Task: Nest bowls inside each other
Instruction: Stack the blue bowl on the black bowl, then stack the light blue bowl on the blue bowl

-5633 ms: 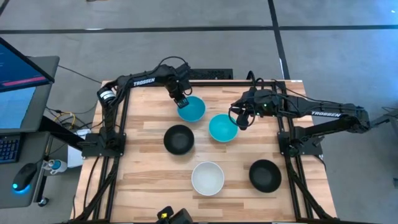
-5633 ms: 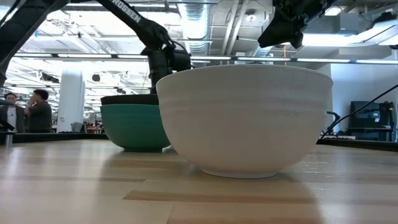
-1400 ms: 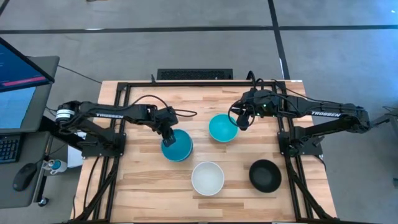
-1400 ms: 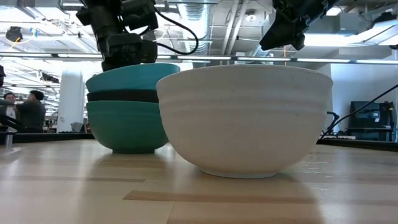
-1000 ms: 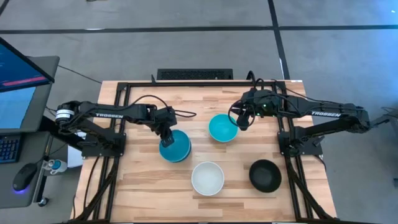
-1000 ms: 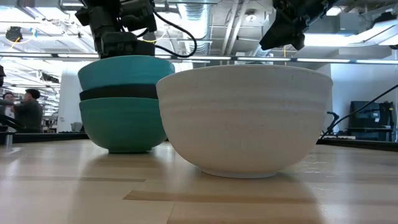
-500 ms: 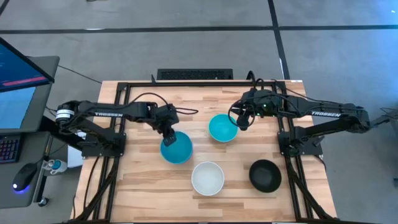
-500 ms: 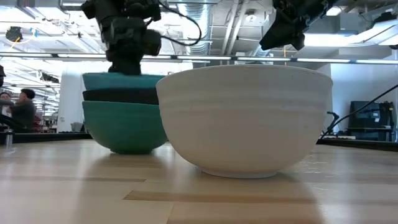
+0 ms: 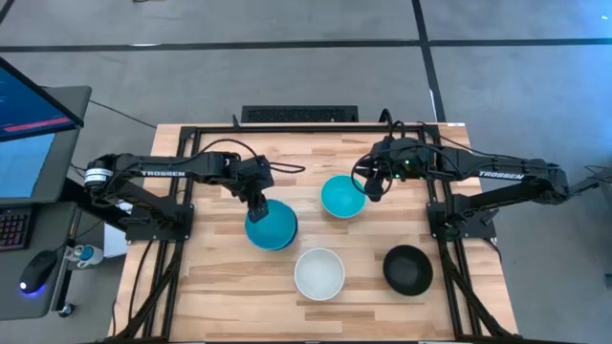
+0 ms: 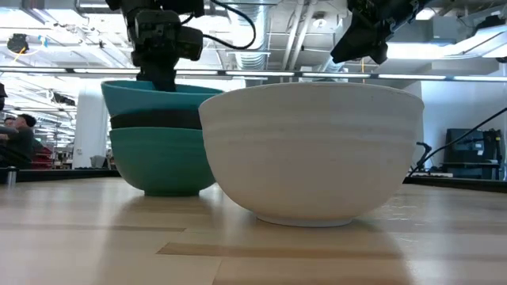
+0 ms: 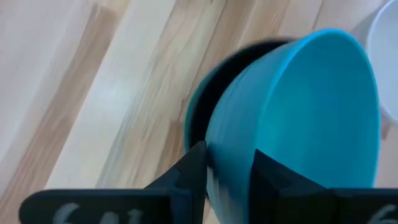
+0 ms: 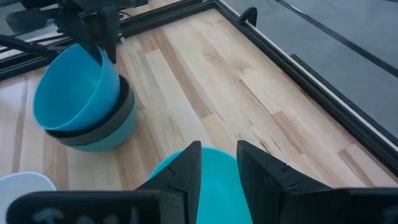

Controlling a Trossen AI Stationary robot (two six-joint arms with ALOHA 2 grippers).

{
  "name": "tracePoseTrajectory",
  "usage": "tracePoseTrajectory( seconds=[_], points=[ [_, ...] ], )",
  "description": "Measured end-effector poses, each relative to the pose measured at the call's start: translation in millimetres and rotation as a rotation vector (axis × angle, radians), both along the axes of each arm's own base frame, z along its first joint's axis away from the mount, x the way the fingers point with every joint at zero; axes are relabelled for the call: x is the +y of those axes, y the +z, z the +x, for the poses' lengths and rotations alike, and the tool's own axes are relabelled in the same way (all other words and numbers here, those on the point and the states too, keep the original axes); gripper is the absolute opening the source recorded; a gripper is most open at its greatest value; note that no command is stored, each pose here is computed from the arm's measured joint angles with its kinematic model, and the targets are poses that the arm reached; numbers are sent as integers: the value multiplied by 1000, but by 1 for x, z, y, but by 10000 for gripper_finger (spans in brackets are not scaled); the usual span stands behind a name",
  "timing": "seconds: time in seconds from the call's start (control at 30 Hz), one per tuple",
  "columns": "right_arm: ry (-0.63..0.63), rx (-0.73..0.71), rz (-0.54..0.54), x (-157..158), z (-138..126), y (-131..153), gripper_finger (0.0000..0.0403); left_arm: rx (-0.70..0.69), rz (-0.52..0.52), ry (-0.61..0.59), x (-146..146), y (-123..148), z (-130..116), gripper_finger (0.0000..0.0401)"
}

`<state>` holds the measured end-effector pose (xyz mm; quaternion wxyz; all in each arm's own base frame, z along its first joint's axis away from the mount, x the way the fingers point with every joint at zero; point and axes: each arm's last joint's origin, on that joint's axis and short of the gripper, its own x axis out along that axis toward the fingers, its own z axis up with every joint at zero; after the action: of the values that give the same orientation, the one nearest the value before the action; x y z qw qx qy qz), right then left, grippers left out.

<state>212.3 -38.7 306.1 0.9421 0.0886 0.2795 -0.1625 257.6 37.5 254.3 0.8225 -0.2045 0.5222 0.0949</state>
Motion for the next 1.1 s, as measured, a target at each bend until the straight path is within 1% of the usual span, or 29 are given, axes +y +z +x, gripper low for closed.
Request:
tracePoseTrajectory(
  seconds=[0.2,0.3,0.4,0.53,0.6,0.67,0.73,0.87,1.0,1.1],
  points=[
    [0,0,0,0,0,0,124,4,5,-2,0,-4,1,70],
    [0,0,0,0,0,0,124,5,28,-14,1,-5,1,70],
    [0,0,0,0,0,0,124,-8,35,0,1,-11,1,70],
    [6,0,4,0,0,0,124,-64,-50,17,-2,-30,2,70],
    [17,-2,12,1,0,0,124,-67,-68,33,-4,-42,0,70],
    [19,-2,13,1,0,0,124,-66,-99,51,-4,-46,-2,70],
    [19,-2,13,1,0,0,124,-77,-114,46,-5,-46,-1,70],
    [18,-2,13,1,0,0,124,-131,-108,50,-2,-43,3,70],
    [19,-2,13,1,0,0,124,-180,-100,60,3,-33,8,70],
    [18,-2,14,1,0,0,124,-188,-89,45,3,-26,10,70]
  ],
)
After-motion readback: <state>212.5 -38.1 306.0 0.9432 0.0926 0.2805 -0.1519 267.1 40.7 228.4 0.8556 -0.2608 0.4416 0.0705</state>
